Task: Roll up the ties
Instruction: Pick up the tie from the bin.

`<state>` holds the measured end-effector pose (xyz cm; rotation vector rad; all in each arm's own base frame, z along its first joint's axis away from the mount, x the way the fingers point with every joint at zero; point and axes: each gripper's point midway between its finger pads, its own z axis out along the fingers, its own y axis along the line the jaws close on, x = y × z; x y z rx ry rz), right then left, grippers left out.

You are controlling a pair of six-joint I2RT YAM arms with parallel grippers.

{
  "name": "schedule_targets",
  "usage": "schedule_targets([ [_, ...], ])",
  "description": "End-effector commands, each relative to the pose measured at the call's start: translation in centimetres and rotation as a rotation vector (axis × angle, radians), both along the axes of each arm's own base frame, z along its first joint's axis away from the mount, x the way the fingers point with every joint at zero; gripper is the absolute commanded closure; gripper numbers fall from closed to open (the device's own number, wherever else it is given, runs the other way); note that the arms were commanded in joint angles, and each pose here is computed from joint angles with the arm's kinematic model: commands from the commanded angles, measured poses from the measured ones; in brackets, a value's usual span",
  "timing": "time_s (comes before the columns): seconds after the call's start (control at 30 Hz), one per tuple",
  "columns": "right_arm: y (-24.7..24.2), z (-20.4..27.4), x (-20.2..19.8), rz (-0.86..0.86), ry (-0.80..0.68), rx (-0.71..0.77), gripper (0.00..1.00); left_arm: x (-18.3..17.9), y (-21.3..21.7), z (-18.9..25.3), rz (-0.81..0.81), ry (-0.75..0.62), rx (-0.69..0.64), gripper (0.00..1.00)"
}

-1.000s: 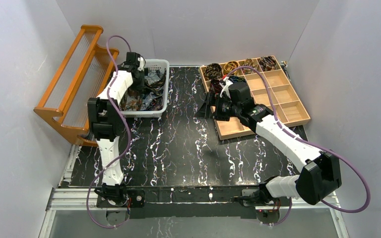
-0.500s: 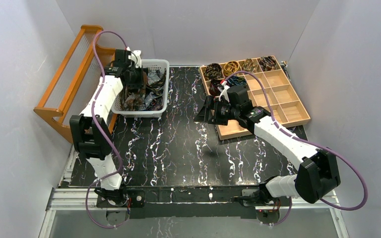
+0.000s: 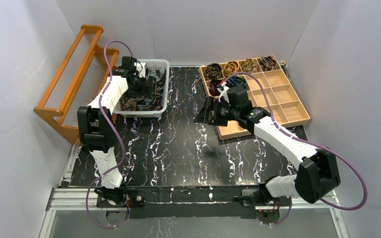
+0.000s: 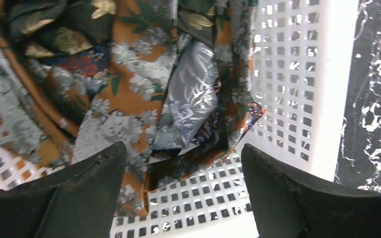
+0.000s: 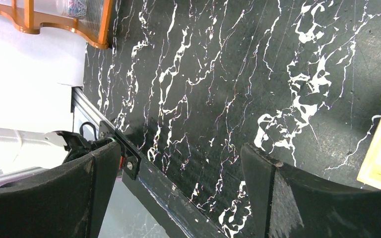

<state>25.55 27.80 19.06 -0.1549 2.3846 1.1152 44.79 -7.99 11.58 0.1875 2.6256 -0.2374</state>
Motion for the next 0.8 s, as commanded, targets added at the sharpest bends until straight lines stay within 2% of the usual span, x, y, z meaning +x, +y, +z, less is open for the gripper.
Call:
schedule_targets([
  [0.0, 0.4, 0.7, 0.1, 0.012, -0.018, 0.034, 0.01, -0.1, 2.7, 3.2, 0.012, -0.088, 0.134, 0.12],
  [0.07, 0.4, 0.6, 0.0, 0.015, -0.011, 0.034, 0.01, -0.2, 3.8, 2.6, 0.005, -0.065, 0.2, 0.06],
  [0.17, 0.4, 0.4, 0.0, 0.013, -0.002, 0.031, 0.01, -0.1, 5.3, 1.1, 0.018, -0.017, 0.284, 0.05],
  [0.27, 0.9, 0.8, 0.2, 0.026, -0.014, 0.053, 0.01, 0.4, 5.6, 0.0, 0.023, 0.022, 0.305, 0.05],
  [0.43, 1.5, 0.8, 1.1, 0.037, 0.005, 0.036, 0.01, 0.0, 5.5, -2.0, -0.009, 0.095, 0.308, 0.15],
  [0.47, 1.6, 0.8, 1.2, 0.037, 0.005, 0.034, 0.01, -0.2, 5.5, -2.1, -0.01, 0.099, 0.309, 0.18],
  [0.5, 1.6, 0.8, 1.3, 0.036, 0.004, 0.036, 0.01, -0.3, 5.6, -2.2, -0.008, 0.101, 0.31, 0.25],
  [0.67, 1.5, 0.7, 1.2, 0.033, 0.004, 0.037, 0.01, 0.2, 4.5, -0.8, -0.003, 0.05, 0.242, 0.7],
  [0.77, 1.3, 0.2, 1.0, 0.028, 0.01, 0.029, 0.01, 0.8, 3.3, 1.6, 0.015, -0.032, 0.168, 0.75],
])
